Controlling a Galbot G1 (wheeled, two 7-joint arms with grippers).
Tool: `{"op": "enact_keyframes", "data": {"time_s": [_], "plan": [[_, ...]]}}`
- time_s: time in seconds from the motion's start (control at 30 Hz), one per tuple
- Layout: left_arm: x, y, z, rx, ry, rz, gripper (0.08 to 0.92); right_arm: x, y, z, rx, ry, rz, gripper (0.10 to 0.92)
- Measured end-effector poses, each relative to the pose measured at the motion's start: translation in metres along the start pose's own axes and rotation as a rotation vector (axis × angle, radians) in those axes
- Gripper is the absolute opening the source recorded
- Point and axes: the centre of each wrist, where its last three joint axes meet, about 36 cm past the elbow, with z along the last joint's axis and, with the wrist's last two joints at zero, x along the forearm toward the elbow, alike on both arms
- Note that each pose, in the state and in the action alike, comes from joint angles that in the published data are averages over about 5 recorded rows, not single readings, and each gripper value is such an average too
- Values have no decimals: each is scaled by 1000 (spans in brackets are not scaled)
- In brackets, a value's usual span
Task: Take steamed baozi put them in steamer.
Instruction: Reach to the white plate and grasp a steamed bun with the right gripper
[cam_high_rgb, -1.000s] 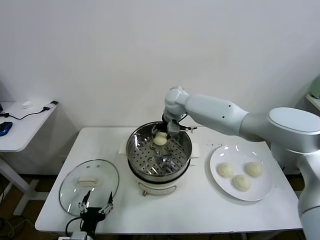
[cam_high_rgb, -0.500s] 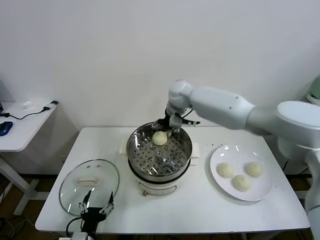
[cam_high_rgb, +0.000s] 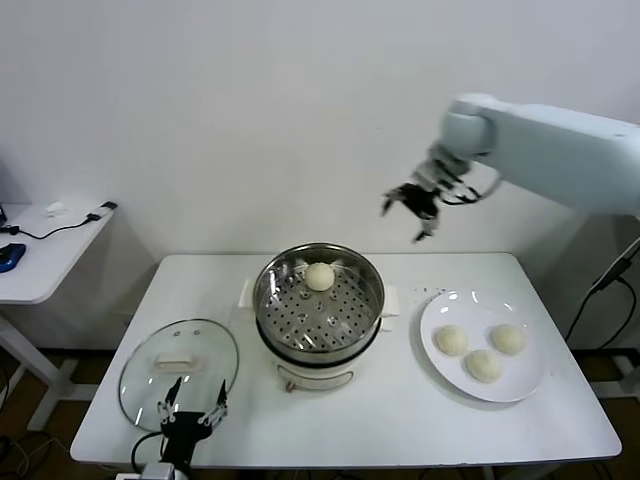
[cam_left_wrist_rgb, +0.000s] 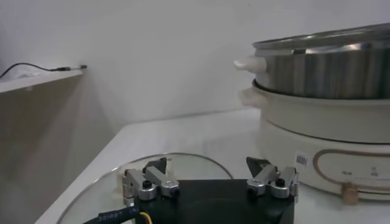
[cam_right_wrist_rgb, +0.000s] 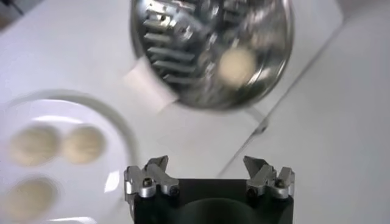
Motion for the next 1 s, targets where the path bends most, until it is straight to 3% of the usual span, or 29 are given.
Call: {"op": "enact_keyframes", "data": {"time_s": [0.43,1.0], "plan": [[0,-3,-2,10,-2,-3,823,-78,117,48,-449,11,-105,823],[2,-3,5,8,16,-15,823,-177,145,46,-597,54,-115,823]]}}
